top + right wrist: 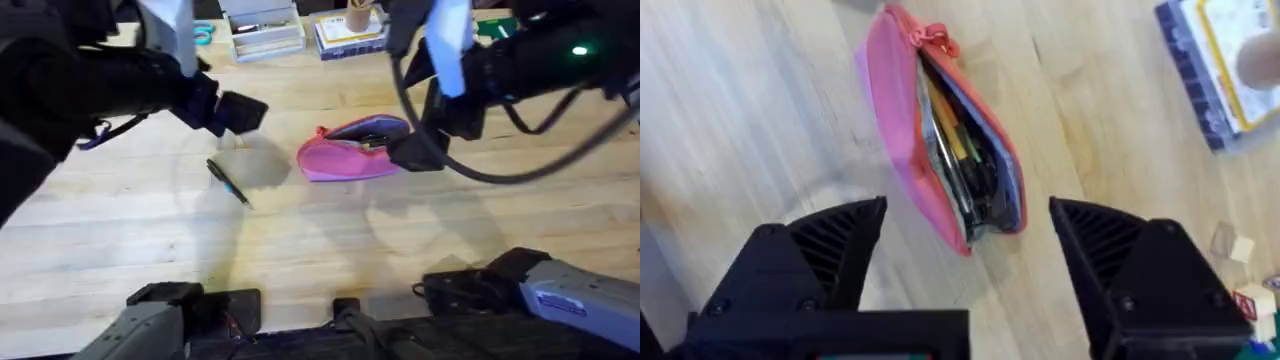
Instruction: Unzip the bag, pick up the pens from the table one at a time and place them inside, then zip the bag closed.
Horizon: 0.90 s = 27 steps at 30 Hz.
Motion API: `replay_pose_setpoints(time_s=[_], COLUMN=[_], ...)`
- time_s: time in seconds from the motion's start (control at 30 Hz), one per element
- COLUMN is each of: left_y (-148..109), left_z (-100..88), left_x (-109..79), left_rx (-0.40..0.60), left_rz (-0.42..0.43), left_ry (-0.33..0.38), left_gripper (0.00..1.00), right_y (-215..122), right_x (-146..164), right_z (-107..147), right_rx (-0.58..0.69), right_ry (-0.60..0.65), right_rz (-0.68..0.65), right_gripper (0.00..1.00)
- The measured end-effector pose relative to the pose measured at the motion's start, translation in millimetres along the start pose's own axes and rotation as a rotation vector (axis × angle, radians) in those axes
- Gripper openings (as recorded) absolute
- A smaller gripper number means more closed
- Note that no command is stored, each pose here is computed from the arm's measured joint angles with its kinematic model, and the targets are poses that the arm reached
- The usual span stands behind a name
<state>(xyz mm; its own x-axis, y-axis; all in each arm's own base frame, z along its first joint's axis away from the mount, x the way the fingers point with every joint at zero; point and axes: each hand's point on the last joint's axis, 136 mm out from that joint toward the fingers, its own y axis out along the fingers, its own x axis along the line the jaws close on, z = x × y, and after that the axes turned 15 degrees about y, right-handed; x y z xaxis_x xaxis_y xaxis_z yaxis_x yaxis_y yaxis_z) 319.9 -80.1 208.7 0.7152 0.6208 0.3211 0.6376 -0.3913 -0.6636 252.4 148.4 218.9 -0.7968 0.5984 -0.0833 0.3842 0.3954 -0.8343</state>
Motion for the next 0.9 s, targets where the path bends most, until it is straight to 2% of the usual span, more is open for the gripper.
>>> replay_pose_setpoints(time_s=[0.17,0.33,0.47,0.57,0.8,0.9], left_y=[-24,-44,-49,-49,-51,-52], left_z=[12.5,23.3,29.2,40.8,57.5,60.8], left_x=[15.1,10.1,3.4,-8.0,-26.0,-29.6], left_rx=[0.069,0.103,0.123,0.178,0.262,0.277], left_rz=[-0.151,-0.204,-0.200,-0.167,-0.117,-0.114], left_ry=[-0.222,-0.373,-0.439,-0.473,-0.517,-0.574], left_gripper=[0.993,0.993,0.993,0.995,0.994,0.994], right_y=[-20,-32,-37,-39,-40,-40], right_x=[3,5,6,6,6,6], right_z=[-4,-6,-7,-7,-8,-8], right_rx=[-0.059,-0.095,-0.113,-0.119,-0.122,-0.122], right_ry=[0.011,0.013,0.009,0.007,0.007,0.007], right_rz=[0.030,0.048,0.057,0.060,0.061,0.061], right_gripper=[0.998,0.998,0.998,0.998,0.998,0.997])
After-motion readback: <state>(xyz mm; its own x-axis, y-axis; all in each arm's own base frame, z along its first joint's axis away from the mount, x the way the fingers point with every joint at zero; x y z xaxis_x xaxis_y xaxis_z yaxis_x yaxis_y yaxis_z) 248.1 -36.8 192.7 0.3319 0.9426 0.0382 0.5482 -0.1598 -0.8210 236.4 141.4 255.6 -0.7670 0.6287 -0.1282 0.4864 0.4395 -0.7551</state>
